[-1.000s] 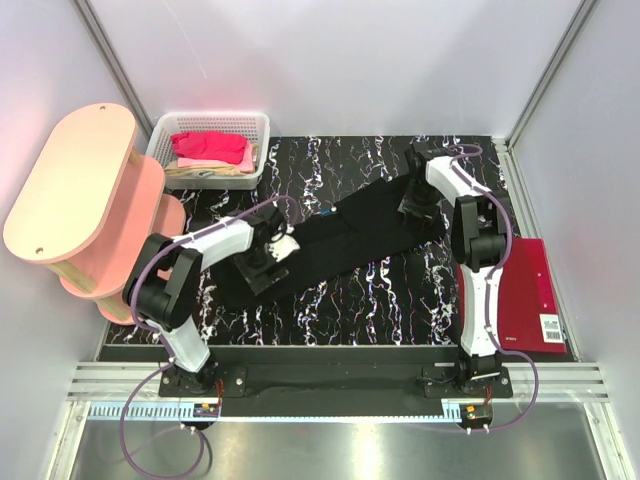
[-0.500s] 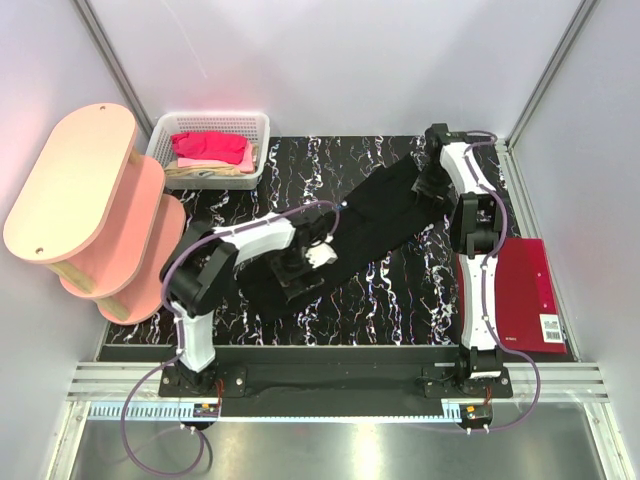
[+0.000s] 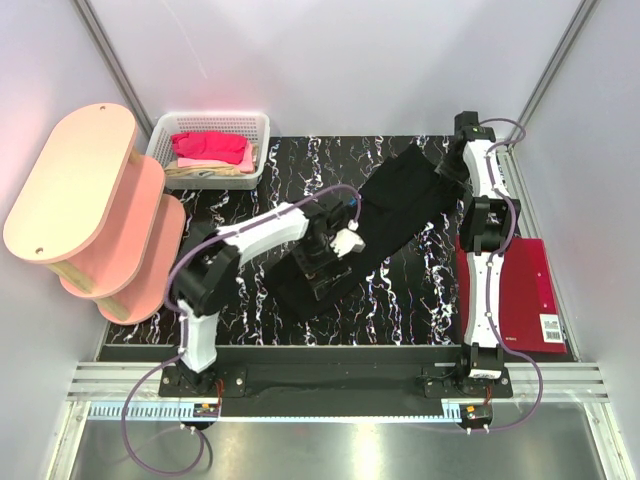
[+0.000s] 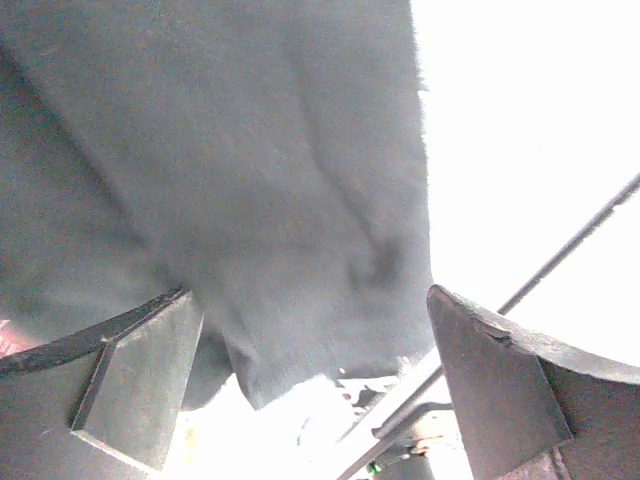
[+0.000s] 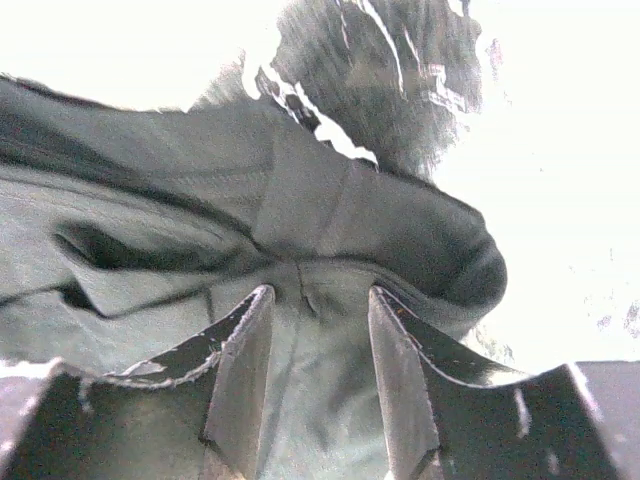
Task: Fold and stack the t-shirts
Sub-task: Fold the tshirt
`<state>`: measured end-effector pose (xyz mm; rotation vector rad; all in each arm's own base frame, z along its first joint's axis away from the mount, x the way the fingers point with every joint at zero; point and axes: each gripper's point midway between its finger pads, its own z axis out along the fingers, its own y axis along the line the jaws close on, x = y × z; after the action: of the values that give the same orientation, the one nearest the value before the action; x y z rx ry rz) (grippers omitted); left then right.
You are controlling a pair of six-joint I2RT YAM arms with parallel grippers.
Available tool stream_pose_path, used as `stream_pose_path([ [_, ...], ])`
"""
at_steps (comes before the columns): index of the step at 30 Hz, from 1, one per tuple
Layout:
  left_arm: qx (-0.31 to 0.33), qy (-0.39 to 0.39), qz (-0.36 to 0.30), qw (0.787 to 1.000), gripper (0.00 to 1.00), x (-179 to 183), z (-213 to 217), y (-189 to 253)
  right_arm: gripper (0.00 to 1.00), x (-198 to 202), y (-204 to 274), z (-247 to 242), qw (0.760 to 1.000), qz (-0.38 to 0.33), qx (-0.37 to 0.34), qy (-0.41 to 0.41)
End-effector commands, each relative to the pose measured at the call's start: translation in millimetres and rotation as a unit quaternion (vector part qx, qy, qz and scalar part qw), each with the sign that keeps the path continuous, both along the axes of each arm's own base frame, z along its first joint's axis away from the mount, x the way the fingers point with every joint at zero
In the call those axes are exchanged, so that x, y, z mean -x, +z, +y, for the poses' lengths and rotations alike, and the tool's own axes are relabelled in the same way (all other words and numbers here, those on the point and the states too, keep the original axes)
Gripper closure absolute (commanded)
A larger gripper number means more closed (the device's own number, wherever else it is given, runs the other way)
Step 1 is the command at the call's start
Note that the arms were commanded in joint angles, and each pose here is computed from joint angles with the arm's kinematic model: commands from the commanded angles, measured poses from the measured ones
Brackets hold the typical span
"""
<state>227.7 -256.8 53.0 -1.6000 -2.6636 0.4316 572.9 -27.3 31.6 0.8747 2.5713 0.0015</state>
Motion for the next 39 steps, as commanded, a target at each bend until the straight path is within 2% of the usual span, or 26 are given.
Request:
stream_pose_path([
  [1,0.128,-0.012,-0.067,0.989,0.01,3,-22,101,0.48,-41,81,11,0.991,-0.131,-0.003,0.031],
  [5,0.153,0.003,-0.116,0.981,0.01,13,1,145,0.47,-46,115,27,0.984,-0.168,-0.028,0.055],
  [7,0.164,0.039,-0.148,0.974,0.01,9,27,159,0.48,-40,140,38,0.980,-0.183,-0.024,0.069],
  [8,0.167,0.057,-0.158,0.971,0.01,5,38,160,0.48,-33,142,64,0.980,-0.176,-0.022,0.095],
  [9,0.167,0.105,-0.178,0.964,0.01,-12,62,165,0.48,-24,168,75,0.975,-0.192,-0.008,0.107],
  [11,0.183,0.157,-0.220,0.945,0.01,-24,92,182,0.45,-1,169,113,0.973,-0.170,0.046,0.152],
  [12,0.177,0.202,-0.238,0.933,0.01,-36,120,186,0.45,15,198,130,0.965,-0.190,0.057,0.169],
  [13,0.170,0.225,-0.269,0.921,0.01,-39,137,195,0.43,27,198,143,0.963,-0.184,0.068,0.187],
  [14,0.157,0.247,-0.282,0.914,0.01,-43,151,191,0.38,44,179,150,0.964,-0.152,0.090,0.198],
  [15,0.141,0.273,-0.295,0.905,0.01,-46,169,189,0.34,68,196,184,0.957,-0.166,0.084,0.224],
  [16,0.136,0.287,-0.318,0.893,0.01,-46,181,194,0.32,81,191,197,0.954,-0.164,0.083,0.237],
  [20,0.109,0.342,-0.319,0.877,0.01,-43,217,169,0.37,145,140,254,0.947,-0.143,0.048,0.283],
  [22,0.097,0.355,-0.301,0.880,0.01,-40,223,153,0.40,162,117,269,0.952,-0.114,0.009,0.284],
  [23,0.091,0.360,-0.297,0.880,0.01,-39,226,147,0.42,170,95,270,0.954,-0.086,0.002,0.288],
  [26,0.081,0.367,-0.287,0.881,0.01,-35,229,134,0.45,188,70,286,0.954,-0.052,-0.021,0.295],
  [31,0.067,0.368,-0.294,0.880,0.01,-33,235,125,0.46,222,50,338,0.933,-0.025,-0.015,0.360],
  [39,0.065,0.376,-0.291,0.877,0.01,-29,237,121,0.48,263,15,383,0.909,0.025,-0.010,0.416],
])
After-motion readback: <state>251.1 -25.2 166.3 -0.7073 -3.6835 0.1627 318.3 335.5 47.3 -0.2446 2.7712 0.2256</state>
